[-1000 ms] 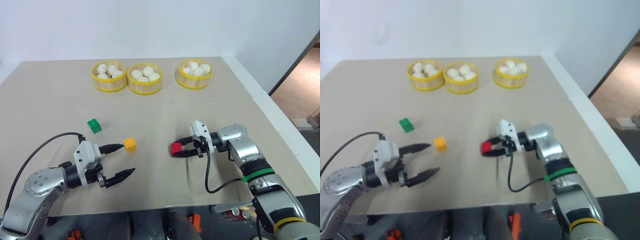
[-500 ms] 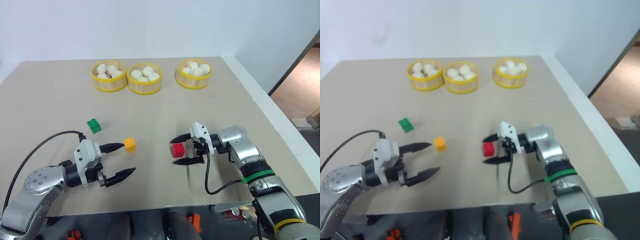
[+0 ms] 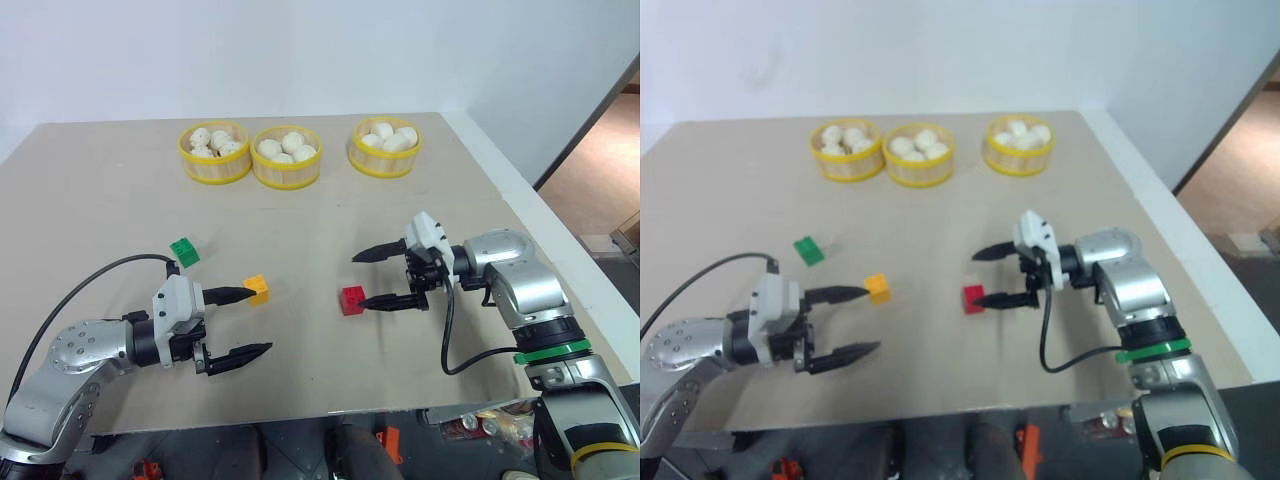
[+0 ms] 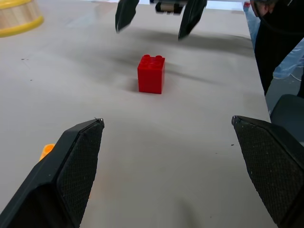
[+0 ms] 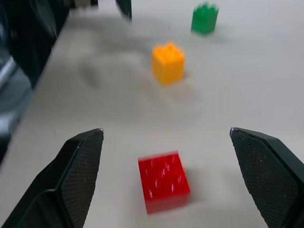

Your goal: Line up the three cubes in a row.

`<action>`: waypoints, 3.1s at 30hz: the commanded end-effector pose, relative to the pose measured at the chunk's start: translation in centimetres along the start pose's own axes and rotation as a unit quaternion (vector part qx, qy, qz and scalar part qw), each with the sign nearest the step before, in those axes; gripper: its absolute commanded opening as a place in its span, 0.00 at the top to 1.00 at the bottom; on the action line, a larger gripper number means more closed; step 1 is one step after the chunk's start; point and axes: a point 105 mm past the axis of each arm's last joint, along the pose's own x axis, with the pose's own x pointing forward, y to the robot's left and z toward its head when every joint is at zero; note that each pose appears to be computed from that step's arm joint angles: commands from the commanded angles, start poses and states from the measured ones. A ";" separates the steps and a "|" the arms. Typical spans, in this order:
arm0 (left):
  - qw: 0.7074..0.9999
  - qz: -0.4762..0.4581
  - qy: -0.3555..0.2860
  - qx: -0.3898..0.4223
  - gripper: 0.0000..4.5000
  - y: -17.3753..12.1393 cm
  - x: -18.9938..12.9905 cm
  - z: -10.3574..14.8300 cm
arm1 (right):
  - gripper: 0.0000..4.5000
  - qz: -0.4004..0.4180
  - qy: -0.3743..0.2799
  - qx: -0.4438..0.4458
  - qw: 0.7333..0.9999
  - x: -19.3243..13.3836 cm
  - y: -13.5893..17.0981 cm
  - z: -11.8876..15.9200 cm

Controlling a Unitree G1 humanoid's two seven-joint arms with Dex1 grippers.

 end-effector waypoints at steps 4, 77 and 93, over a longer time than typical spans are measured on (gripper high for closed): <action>0.979 0.203 -0.031 0.010 0.00 3.9 -2.8 0.9 | 0.01 0.004 -0.107 -0.029 0.994 1.6 2.4 6.0; 0.994 0.098 0.056 -0.003 0.70 11.1 -0.1 0.0 | 0.00 -0.087 -0.076 -0.046 0.992 1.7 2.8 5.3; 0.999 -0.030 0.032 -0.015 0.70 3.4 6.0 2.9 | 0.00 -0.092 -0.070 -0.045 0.992 1.6 2.7 5.2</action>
